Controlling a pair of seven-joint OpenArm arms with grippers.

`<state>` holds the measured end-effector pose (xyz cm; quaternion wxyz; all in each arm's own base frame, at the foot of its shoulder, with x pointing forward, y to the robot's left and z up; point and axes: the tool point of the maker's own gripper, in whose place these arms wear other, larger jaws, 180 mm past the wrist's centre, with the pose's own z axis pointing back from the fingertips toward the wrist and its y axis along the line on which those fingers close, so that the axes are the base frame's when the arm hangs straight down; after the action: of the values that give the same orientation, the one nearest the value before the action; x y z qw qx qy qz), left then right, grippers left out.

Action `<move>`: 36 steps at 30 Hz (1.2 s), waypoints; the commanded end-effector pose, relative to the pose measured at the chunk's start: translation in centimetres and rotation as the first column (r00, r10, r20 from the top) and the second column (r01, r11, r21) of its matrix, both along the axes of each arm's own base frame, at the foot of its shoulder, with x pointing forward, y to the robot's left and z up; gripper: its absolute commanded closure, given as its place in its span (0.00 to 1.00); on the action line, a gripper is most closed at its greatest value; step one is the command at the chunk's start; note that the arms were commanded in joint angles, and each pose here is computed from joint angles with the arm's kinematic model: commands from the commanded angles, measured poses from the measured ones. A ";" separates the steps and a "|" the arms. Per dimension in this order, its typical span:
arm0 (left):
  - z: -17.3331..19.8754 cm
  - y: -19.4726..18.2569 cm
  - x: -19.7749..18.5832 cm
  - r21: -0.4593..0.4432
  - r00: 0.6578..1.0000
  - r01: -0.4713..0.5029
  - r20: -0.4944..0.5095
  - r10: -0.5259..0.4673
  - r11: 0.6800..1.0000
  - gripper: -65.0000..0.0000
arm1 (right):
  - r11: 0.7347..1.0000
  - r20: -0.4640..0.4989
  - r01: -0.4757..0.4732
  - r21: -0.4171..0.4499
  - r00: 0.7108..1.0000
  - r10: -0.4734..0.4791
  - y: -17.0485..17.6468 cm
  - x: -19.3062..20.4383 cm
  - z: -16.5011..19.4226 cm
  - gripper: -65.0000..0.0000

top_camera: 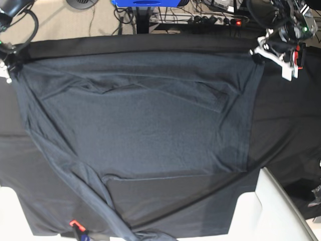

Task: Fold the T-shirt properly
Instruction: 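Pull both grippers back toward the collar, dragging the fold flat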

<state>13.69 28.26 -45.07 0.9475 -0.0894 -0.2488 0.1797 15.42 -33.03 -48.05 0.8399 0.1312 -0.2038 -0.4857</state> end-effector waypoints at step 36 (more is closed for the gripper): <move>0.6 0.6 -0.9 0.030 1.000 0.009 0.004 -0.009 1.000 1.00 | 0.995 0.018 -0.013 -0.103 1.000 0.015 -1.7 -0.6 2.2 1.00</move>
<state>12.39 28.19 -45.18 0.9516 -0.0831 -0.2383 0.1752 14.15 -33.50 -46.88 0.8484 0.1034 -0.2142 -0.4730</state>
